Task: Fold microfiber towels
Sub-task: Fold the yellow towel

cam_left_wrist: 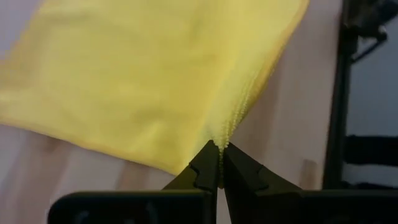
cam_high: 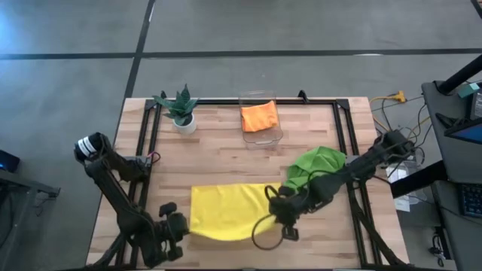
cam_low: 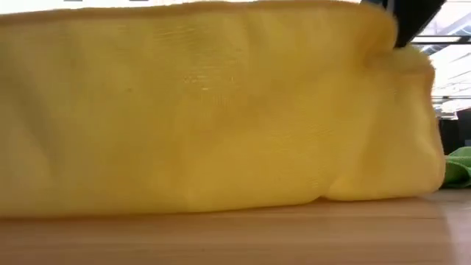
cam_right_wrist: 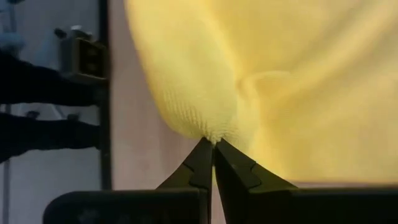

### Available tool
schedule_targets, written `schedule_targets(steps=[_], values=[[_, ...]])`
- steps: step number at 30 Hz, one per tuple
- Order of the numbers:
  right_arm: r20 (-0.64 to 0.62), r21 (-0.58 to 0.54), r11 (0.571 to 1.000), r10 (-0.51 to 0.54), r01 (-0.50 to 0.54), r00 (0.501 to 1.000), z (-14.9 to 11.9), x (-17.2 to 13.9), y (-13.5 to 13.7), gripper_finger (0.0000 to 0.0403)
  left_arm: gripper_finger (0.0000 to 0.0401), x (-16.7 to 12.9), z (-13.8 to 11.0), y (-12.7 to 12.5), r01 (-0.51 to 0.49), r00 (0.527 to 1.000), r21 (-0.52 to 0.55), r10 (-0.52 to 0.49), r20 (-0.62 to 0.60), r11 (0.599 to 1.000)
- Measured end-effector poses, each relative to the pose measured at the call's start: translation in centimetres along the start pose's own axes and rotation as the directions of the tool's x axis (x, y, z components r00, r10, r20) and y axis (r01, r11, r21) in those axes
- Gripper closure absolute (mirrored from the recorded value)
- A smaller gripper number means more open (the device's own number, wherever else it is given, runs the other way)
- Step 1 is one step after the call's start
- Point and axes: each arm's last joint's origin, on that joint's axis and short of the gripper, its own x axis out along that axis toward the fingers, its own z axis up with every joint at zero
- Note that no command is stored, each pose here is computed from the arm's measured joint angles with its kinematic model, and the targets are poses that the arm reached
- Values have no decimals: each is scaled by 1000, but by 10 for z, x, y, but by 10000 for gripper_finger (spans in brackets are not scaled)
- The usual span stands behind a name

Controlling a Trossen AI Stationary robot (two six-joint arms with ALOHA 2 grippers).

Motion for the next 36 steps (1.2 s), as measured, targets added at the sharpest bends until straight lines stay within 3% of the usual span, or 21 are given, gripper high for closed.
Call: schedule_targets(steps=[16, 23, 36], values=[[-120, 108, 979, -162, 175, 979, 1, 5, -68, 394, 401, 10, 16, 74, -146, 989, -98, 148, 22, 985], [-140, 126, 970, -190, 208, 972, -2, 9, -90, 394, 401, 17, 21, 92, -196, 979, -127, 201, 27, 972], [-116, 171, 959, -208, 226, 971, 3, 10, -116, 388, 400, 28, 28, 107, -290, 957, -49, 291, 10, 956]])
